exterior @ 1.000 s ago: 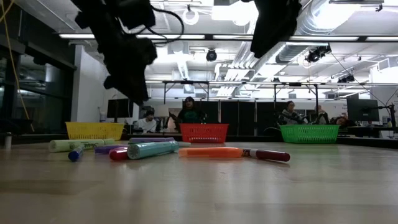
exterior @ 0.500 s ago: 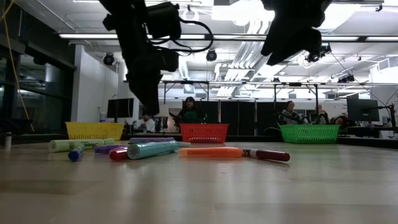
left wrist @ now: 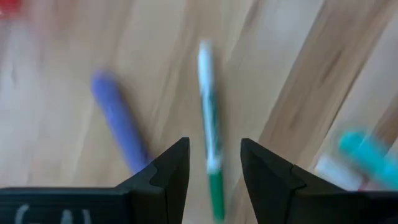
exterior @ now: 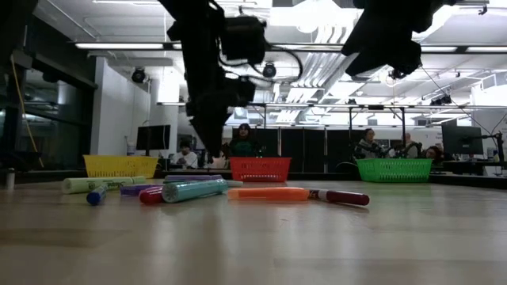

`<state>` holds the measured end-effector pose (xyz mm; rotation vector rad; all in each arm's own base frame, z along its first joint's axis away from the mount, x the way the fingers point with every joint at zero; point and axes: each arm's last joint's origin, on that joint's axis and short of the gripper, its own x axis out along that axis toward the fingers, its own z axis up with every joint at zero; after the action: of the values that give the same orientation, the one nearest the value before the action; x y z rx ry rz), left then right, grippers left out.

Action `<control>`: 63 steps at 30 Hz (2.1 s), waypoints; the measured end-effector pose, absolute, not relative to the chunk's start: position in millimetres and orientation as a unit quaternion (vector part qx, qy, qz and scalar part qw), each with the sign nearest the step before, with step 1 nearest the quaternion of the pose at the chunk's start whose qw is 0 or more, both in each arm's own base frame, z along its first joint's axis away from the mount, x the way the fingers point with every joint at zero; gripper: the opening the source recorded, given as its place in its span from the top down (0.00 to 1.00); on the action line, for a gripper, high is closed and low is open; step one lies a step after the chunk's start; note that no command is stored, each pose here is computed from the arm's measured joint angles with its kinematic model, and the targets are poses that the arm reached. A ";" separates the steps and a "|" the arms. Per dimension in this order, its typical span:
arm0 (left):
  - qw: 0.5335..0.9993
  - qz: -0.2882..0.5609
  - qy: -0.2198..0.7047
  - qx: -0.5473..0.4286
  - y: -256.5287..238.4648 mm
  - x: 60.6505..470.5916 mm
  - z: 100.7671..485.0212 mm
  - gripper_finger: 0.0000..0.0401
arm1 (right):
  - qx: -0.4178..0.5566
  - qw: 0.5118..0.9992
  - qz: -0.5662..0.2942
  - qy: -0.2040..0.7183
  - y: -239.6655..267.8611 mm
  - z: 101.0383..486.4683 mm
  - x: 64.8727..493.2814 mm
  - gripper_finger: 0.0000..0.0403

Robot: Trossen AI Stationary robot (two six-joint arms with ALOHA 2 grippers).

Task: Pick & Place Markers
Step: Put the green marker into the yellow bin

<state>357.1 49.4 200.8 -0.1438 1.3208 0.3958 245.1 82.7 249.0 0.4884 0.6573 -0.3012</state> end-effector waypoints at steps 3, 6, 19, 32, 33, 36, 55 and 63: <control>0.753 0.183 0.629 -0.063 50.7 366.1 191.5 0.66 | 0.238 0.907 -0.144 0.317 82.9 249.4 245.4 0.57; 0.731 0.187 0.654 -0.064 51.2 369.8 180.4 0.66 | 0.242 0.907 -0.140 0.316 83.2 249.8 245.8 0.57; 0.709 0.212 0.670 -0.064 52.5 371.3 165.6 0.66 | 0.259 0.905 -0.131 0.312 84.3 251.0 246.9 0.57; 0.699 0.204 0.682 -0.067 52.3 373.7 154.7 0.66 | 0.272 0.902 -0.133 0.310 84.5 251.3 247.2 0.57; 0.698 0.195 0.685 -0.073 51.7 373.8 153.3 0.66 | 0.272 0.902 -0.133 0.309 84.5 251.4 247.3 0.57; 0.698 0.186 0.688 -0.070 51.6 374.8 150.9 0.66 | 0.273 0.901 -0.131 0.309 84.6 251.5 247.4 0.57; 0.701 0.157 0.689 -0.099 49.8 376.1 148.8 0.91 | 0.277 0.900 -0.133 0.308 84.6 251.6 247.4 0.57; 0.701 0.155 0.689 -0.098 49.5 376.0 148.4 0.91 | 0.277 0.900 -0.133 0.308 84.6 251.6 247.4 0.57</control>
<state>376.0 49.5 148.4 -0.2185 1.5352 0.3461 247.4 84.6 251.6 0.5725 0.6382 -0.2743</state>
